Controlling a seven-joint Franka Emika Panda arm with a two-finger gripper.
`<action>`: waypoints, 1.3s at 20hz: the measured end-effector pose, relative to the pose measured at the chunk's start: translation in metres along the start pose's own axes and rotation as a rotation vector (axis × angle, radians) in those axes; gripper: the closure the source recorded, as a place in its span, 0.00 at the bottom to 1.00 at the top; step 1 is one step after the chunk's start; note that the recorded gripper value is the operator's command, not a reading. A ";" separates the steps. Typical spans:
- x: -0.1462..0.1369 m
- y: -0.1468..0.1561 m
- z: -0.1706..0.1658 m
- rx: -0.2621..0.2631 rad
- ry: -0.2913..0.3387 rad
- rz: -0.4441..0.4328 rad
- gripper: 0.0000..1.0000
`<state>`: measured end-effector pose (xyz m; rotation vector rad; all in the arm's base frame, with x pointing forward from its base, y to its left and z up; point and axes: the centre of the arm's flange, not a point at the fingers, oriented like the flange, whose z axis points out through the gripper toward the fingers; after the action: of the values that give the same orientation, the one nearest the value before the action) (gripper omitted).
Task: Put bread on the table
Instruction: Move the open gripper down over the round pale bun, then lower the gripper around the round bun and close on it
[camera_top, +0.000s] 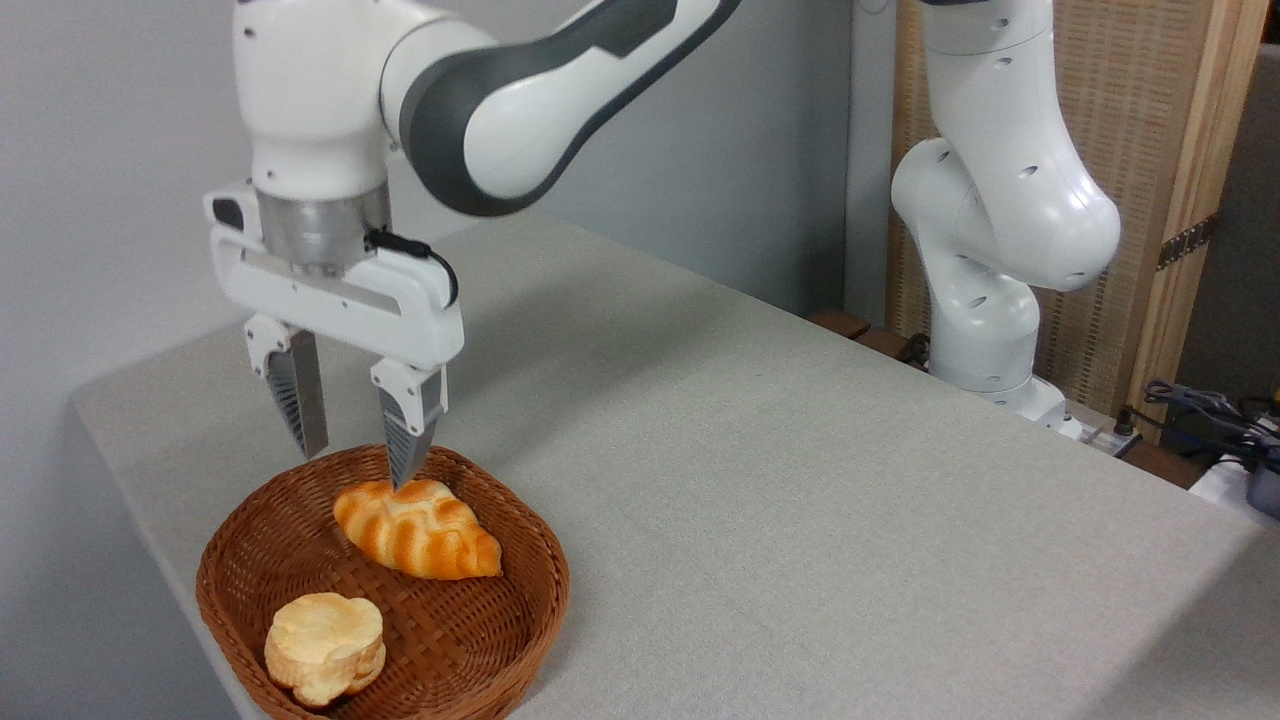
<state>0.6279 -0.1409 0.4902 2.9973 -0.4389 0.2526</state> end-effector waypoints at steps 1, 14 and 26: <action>0.000 -0.001 0.005 0.001 -0.007 -0.034 0.00; 0.019 -0.010 -0.016 0.199 0.109 0.198 0.00; 0.025 -0.051 0.026 0.317 0.092 0.250 0.00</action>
<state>0.6703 -0.1022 0.4658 3.2117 -0.8375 0.5240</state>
